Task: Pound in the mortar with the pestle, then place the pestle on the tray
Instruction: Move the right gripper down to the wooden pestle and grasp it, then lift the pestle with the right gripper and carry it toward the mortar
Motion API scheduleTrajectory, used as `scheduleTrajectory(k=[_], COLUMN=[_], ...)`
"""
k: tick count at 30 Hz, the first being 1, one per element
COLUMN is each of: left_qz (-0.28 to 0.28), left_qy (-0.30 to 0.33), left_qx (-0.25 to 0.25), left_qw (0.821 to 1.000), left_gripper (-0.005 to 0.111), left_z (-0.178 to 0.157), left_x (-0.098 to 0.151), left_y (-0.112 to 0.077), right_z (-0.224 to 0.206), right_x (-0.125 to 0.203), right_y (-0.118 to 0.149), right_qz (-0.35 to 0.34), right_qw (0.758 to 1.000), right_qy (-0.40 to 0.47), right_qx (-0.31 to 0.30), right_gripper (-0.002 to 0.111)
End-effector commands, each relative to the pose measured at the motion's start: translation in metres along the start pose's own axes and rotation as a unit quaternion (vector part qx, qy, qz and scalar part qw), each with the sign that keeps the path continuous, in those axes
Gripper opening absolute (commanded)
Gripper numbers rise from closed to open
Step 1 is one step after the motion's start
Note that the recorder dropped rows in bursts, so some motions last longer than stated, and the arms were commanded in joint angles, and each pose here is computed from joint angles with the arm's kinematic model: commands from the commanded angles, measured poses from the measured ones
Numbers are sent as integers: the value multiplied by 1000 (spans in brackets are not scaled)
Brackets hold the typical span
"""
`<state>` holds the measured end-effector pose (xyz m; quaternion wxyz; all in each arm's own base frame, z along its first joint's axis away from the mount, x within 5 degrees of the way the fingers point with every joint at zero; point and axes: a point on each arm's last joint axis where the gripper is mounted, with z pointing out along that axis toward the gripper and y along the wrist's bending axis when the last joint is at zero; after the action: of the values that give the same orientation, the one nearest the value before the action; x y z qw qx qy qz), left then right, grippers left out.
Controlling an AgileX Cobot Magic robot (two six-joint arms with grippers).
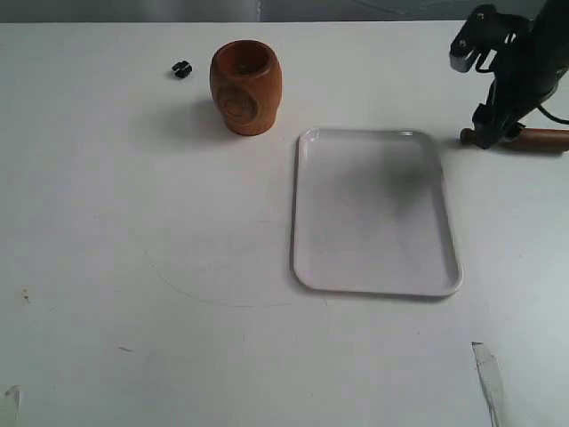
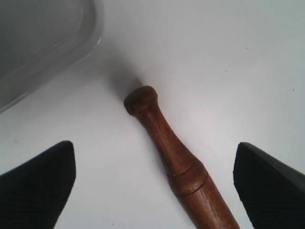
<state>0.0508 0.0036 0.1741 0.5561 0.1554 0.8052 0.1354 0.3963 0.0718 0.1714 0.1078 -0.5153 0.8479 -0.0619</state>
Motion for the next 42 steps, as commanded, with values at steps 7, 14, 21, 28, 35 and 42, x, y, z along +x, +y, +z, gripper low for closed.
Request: scheduleTrajectory(k=[7,14,21,28,35,42], left_qz=[-6,-6,-6,-6,-6,-6], left_qy=[-4,-4,-4,-4,-4,-4], left_qx=[4,4,4,4,4,4], left_qw=[1000,1000,1000,1000,1000,1000], left_gripper=[0,0,0,0,0,0], left_z=[0,0,0,0,0,0], left_x=[0,0,0,0,0,0], left_y=[-1,-1,-1,-1,-1,-1], right_z=[25,43,51,48,13,-6], right_x=[1,-1,1,0,-26,-33], right_y=[1,-2,-3,-3,-16,-17], right_qz=[-17,-32,-52,-66,59,119], right_qw=[1000,999,998,998,986,964], right_qy=[17,12,24,20,-136,-220], right_qx=[-17,4,10,11,71,92], right_gripper=[82,77,36,0,0,0])
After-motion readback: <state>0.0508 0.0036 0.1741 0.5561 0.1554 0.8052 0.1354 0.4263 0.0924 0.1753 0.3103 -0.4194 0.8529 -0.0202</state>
